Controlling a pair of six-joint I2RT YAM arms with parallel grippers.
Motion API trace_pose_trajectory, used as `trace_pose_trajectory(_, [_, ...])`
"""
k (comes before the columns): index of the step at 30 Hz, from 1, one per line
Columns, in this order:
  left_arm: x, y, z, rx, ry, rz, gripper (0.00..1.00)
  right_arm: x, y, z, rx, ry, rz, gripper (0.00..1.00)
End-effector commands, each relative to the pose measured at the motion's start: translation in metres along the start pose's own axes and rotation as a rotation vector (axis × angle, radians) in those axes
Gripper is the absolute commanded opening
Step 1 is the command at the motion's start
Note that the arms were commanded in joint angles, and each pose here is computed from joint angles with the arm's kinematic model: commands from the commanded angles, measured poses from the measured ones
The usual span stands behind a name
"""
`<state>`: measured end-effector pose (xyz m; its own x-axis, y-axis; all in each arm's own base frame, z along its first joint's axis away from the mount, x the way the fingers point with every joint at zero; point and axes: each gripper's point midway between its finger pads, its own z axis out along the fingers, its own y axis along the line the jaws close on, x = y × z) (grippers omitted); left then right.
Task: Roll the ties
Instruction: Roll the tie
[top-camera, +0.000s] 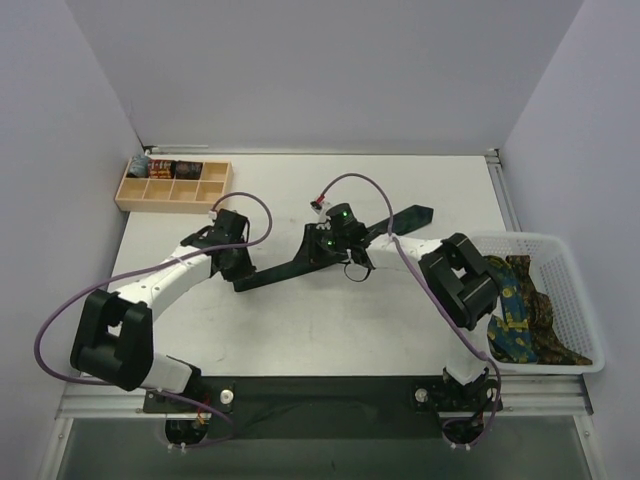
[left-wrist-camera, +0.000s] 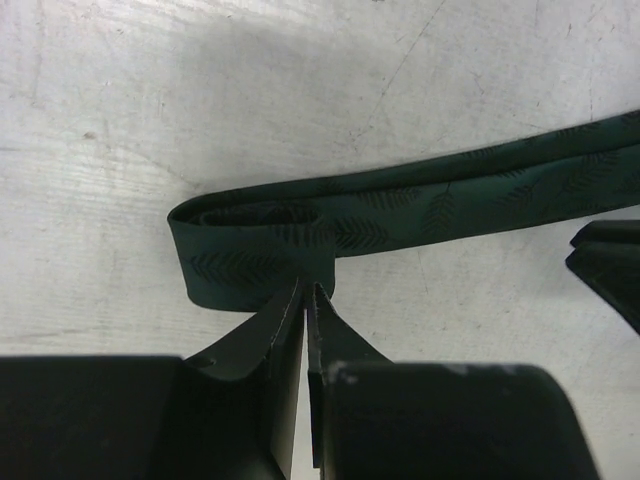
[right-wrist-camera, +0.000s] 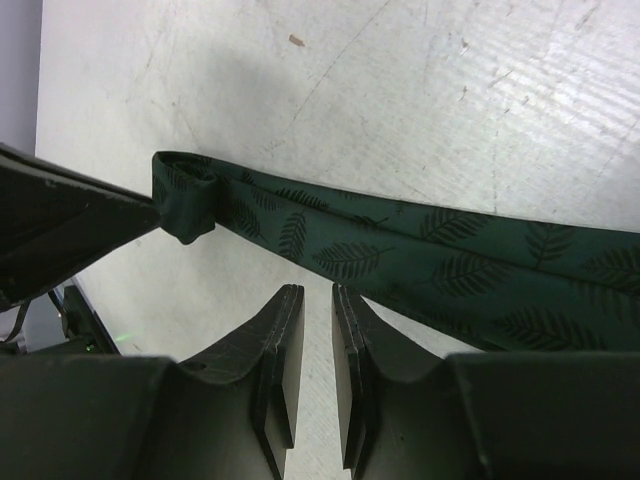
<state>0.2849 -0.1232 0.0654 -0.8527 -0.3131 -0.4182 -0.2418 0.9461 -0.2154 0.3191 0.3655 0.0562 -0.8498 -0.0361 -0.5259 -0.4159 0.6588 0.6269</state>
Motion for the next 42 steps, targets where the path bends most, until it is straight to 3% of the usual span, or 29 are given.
trace_pose_trajectory(1, [-0.014, -0.013, 0.009, 0.054, -0.049, -0.03, 0.16, -0.013, 0.03, -0.012, -0.064, -0.02, -0.052, 0.19])
trace_pose_trajectory(17, [0.005, -0.017, 0.041, 0.056, 0.04, -0.072, 0.16, -0.007, 0.038, -0.009, -0.088, -0.004, -0.053, 0.19])
trace_pose_trajectory(21, [-0.015, -0.028, 0.012, 0.113, -0.036, -0.088, 0.22, -0.012, 0.053, -0.006, -0.12, -0.001, -0.065, 0.21])
trace_pose_trajectory(26, [-0.033, -0.026, -0.02, 0.155, -0.107, -0.114, 0.4, -0.013, 0.068, 0.007, -0.148, 0.012, -0.061, 0.29])
trace_pose_trajectory(31, [-0.034, 0.013, -0.021, 0.104, -0.106, -0.175, 0.51, -0.01, 0.075, 0.027, -0.164, 0.037, -0.052, 0.34])
trace_pose_trajectory(35, [-0.023, 0.033, -0.016, 0.116, -0.079, -0.223, 0.68, -0.009, 0.082, 0.04, -0.18, 0.055, -0.04, 0.36])
trace_pose_trajectory(42, [-0.002, 0.037, 0.004, 0.156, 0.02, -0.257, 0.7, 0.005, 0.08, 0.058, -0.184, 0.1, -0.016, 0.36])
